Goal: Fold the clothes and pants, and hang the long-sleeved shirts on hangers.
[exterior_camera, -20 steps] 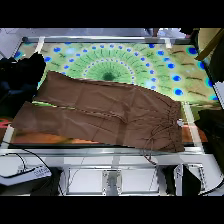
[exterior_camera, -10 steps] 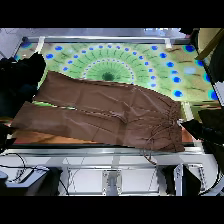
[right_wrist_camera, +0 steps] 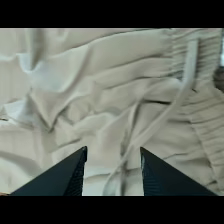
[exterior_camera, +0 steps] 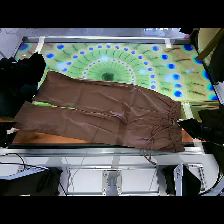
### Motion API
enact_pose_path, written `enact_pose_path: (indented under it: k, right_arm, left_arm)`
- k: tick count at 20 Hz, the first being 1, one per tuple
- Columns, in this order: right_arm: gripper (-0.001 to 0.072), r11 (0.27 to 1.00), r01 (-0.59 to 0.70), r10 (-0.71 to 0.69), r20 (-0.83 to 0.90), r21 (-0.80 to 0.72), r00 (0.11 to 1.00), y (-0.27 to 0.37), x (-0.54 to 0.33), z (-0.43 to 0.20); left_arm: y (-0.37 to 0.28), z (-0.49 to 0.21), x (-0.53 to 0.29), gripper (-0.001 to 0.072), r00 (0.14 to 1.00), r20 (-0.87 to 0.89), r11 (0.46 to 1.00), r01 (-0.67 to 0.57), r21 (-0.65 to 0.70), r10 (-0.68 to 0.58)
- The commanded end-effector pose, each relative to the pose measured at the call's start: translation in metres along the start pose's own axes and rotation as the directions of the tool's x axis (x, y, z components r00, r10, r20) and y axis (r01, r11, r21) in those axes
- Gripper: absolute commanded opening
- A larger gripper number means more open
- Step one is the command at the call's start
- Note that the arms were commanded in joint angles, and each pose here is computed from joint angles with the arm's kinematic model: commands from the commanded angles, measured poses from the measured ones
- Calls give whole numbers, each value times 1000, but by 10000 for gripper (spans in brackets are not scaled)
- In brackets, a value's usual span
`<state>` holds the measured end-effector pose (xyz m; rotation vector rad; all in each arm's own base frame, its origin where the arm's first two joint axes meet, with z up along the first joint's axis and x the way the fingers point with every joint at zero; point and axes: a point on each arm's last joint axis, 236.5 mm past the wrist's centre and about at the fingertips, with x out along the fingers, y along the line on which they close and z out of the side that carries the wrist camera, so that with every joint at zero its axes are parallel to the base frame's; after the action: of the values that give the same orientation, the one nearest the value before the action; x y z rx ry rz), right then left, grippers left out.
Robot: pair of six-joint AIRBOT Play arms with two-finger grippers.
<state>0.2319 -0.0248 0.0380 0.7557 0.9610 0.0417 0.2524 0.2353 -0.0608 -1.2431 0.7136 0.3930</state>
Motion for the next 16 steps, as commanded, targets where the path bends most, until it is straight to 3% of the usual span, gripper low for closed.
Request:
enact_pose_path:
  k: [1,6,8,9,10,11,13,16]
  right_arm:
    - [394,999,-11,12,42,-30,999,14,-14,17]
    - [394,995,21,-8,138,-95,990,35,-46,51]
    - [394,994,29,-12,158,-108,987,41,-54,57]
    - [394,993,31,-13,153,-116,988,42,-56,56]
    - [394,992,39,-21,141,-122,990,42,-58,54]
    - [394,990,58,-42,122,-129,992,39,-60,50]
    - [394,976,172,-161,92,-136,983,16,-67,44]
    - [397,906,422,-423,37,24,906,-59,-85,27]
  left_arm:
    - [13,3,5,607,1000,-13,1000,-28,13,28]
    - [5,1,27,604,998,-34,996,-41,77,44]
    - [-13,-6,45,550,996,-82,990,-26,138,37]
    - [-22,-9,52,448,994,-100,987,-18,160,34]
    - [-30,-10,56,283,993,-111,984,-10,179,30]
    - [-36,-11,58,7,993,-115,980,-4,199,27]
    - [-44,-9,55,9,992,-127,977,17,212,11]
    - [-50,-5,41,9,991,-135,976,40,216,-11]
